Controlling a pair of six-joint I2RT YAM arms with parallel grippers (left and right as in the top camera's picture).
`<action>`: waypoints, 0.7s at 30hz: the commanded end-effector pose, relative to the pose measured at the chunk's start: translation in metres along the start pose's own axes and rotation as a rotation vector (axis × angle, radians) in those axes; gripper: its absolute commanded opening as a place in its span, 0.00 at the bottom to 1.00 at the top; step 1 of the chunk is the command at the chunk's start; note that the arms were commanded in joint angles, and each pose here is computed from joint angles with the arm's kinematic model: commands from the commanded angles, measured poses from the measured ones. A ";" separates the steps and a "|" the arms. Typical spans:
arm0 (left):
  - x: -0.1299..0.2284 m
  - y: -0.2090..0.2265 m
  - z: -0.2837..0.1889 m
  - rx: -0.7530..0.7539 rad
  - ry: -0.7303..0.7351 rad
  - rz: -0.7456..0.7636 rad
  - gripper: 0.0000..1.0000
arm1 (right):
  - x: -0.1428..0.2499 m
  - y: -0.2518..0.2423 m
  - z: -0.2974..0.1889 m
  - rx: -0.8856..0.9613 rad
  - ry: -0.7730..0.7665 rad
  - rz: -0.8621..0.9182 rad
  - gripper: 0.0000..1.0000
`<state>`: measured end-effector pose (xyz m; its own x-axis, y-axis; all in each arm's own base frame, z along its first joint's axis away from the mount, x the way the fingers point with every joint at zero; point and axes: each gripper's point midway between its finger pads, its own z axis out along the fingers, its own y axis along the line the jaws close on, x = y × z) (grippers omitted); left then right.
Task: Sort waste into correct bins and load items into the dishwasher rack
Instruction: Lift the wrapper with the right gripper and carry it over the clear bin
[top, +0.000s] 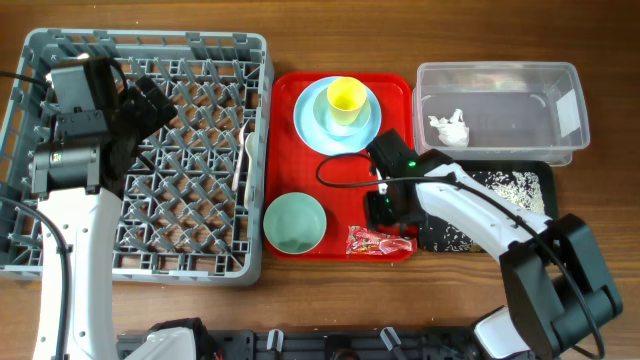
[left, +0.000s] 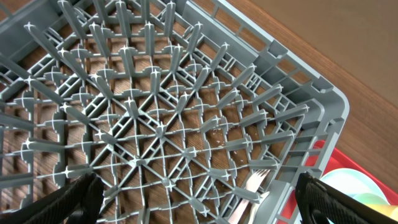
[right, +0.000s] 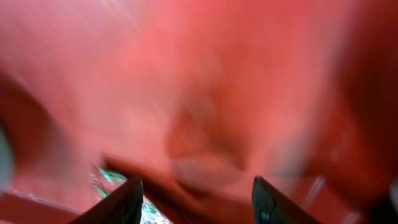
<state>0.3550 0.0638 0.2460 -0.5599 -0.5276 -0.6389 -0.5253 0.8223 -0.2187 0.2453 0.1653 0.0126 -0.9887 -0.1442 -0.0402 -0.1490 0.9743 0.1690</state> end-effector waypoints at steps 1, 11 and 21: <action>-0.003 0.001 -0.001 -0.005 -0.010 -0.017 1.00 | -0.011 0.007 -0.002 -0.018 -0.032 -0.070 0.57; -0.004 0.001 -0.001 -0.005 -0.010 -0.017 1.00 | -0.010 0.016 -0.071 0.007 0.082 -0.504 0.54; -0.004 0.001 -0.001 -0.005 -0.010 -0.017 1.00 | 0.043 -0.008 -0.029 0.001 0.244 -0.653 0.53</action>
<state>0.3550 0.0637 0.2459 -0.5601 -0.5280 -0.6384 -0.5254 0.8222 -0.2190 0.2151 0.1495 0.0569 -0.7348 -0.6725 0.0889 -0.6543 0.7372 0.1687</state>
